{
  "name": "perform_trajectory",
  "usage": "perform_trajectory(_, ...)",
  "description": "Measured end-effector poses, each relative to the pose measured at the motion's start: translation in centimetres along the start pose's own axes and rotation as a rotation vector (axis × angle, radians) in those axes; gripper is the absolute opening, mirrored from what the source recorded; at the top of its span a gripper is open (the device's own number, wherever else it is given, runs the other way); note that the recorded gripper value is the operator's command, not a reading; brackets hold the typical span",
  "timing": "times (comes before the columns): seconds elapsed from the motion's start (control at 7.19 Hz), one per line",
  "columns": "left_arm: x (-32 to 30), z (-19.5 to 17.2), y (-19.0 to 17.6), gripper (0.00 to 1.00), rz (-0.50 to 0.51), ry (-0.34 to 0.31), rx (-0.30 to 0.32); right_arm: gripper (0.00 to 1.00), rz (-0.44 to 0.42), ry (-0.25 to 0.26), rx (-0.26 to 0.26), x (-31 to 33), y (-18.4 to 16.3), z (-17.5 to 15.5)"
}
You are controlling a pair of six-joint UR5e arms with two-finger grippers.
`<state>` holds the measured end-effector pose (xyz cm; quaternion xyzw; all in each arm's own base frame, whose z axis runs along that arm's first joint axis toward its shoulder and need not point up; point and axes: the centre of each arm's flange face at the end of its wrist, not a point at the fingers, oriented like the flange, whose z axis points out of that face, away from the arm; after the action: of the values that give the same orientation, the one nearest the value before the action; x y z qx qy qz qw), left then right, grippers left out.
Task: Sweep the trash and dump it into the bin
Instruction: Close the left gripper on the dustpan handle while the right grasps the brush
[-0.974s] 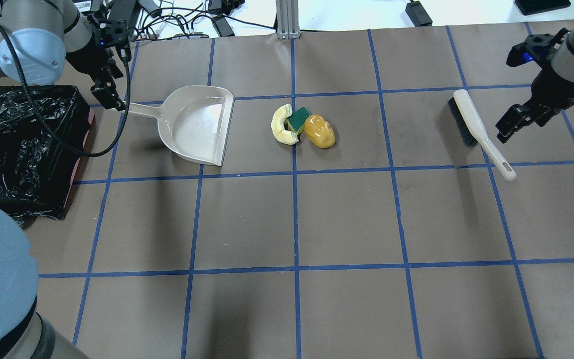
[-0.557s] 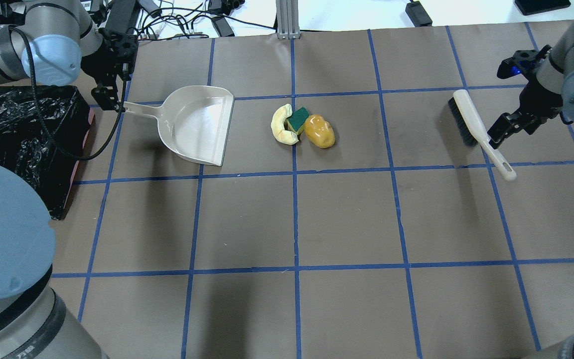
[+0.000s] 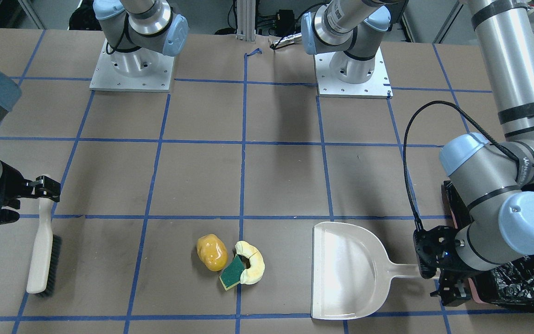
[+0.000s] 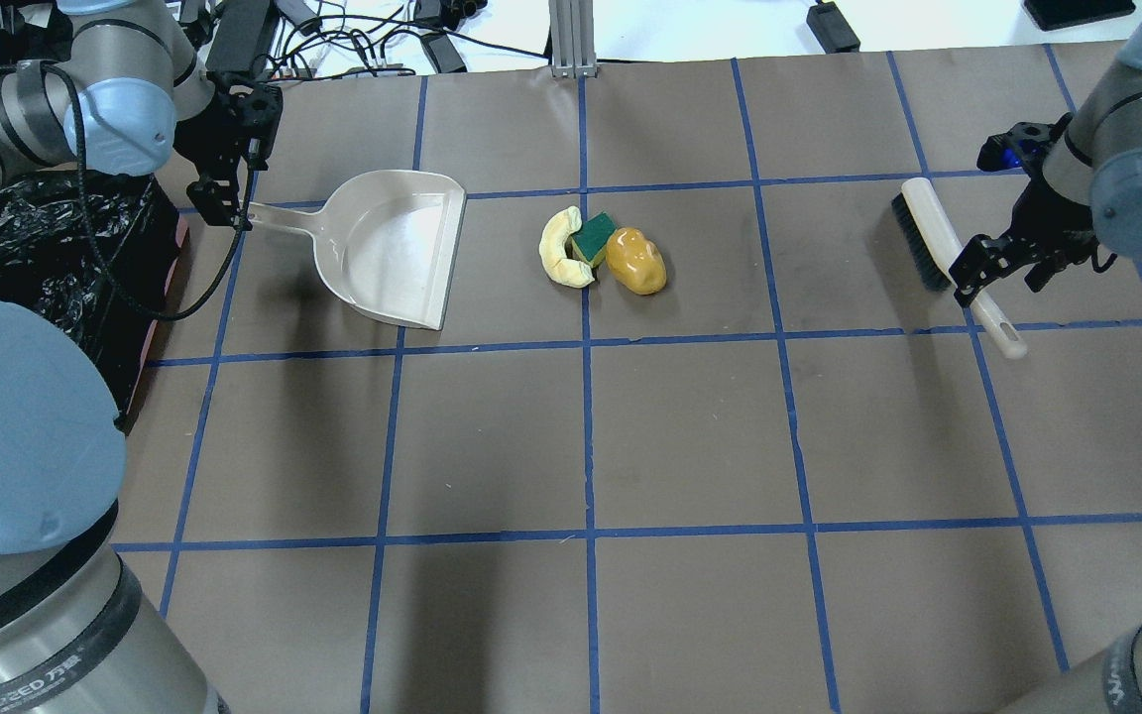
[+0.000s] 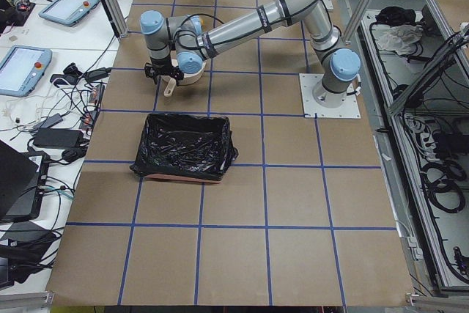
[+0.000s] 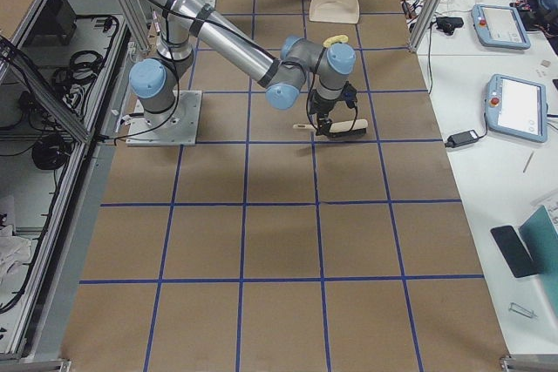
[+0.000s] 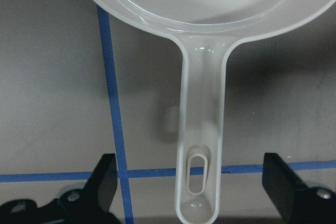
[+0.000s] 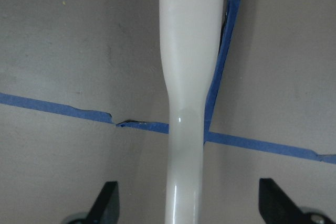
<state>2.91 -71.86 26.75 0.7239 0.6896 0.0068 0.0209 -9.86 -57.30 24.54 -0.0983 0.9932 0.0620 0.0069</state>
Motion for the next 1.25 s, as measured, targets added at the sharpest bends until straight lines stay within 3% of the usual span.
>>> perform_trajectory(0.14,0.0,0.3,0.6,0.97,-0.008,0.004,0.001,0.83,0.0,-0.004,-0.011,-0.1,0.1,0.8)
perform_trajectory(0.42,0.2,1.4,2.7,0.9,-0.036,0.018,0.009,0.67,-0.005,-0.008,-0.023,-0.1,0.1,1.7)
perform_trajectory(0.7,0.3,2.1,3.1,0.82,-0.045,0.028,0.013,0.58,-0.006,-0.008,-0.025,-0.1,0.1,1.8)
perform_trajectory(1.25,0.3,2.5,1.7,0.76,-0.046,0.034,0.022,0.56,0.002,-0.007,-0.023,0.0,0.0,1.7)
